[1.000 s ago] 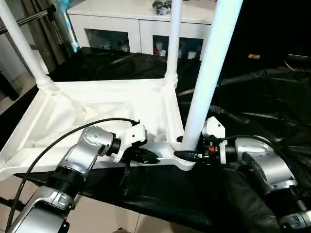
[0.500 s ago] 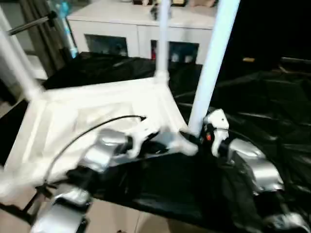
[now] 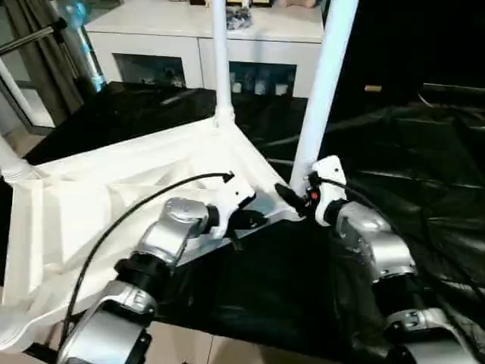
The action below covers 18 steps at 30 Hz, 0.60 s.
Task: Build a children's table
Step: Rotate leg to tighten
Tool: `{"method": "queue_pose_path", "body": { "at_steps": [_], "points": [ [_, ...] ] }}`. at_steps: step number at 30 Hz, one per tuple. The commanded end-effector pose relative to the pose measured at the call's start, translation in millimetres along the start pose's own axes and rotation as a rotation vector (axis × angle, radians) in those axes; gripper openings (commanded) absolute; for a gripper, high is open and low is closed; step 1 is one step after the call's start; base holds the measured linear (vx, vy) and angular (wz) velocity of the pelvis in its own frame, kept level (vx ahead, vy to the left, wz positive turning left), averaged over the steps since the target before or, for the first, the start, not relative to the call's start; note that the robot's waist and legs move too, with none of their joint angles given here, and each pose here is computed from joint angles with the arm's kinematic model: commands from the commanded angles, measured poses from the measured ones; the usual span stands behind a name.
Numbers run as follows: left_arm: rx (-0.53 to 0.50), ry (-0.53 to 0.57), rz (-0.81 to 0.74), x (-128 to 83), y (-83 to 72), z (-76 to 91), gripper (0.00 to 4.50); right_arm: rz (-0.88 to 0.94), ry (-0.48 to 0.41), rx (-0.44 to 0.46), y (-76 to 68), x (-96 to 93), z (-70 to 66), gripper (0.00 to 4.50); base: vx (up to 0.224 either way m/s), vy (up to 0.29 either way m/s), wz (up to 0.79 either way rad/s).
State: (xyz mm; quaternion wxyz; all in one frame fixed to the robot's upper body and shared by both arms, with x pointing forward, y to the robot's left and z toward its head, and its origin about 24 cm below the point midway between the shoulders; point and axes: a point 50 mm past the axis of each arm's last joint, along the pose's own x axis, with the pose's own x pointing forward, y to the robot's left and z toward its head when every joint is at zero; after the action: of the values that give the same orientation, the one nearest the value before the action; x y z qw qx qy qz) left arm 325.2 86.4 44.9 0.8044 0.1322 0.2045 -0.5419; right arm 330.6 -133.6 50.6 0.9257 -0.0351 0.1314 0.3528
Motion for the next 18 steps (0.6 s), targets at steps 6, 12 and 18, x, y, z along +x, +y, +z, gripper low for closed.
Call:
{"method": "queue_pose_path", "body": {
  "at_steps": [6, 12, 18],
  "points": [
    [0.111, -0.045, -0.166, -11, -6.8, 12.0, 0.0, 0.45, 0.069, -0.067, 31.1, -11.6, -8.9, 3.03, 0.0, 0.0, 0.0],
    [0.129, -0.004, -0.282, -24, -11.0, 3.2, 0.0, 0.611, 0.156, -0.131, 26.4, -33.4, -16.9, 3.03, 0.0, 0.0, 0.0],
    [0.128, 0.011, -0.291, -32, -7.9, -0.6, 0.0, 0.655, 0.199, -0.175, 27.0, -35.2, -18.5, 2.72, 0.0, 0.0, 0.0]
  ]
}}
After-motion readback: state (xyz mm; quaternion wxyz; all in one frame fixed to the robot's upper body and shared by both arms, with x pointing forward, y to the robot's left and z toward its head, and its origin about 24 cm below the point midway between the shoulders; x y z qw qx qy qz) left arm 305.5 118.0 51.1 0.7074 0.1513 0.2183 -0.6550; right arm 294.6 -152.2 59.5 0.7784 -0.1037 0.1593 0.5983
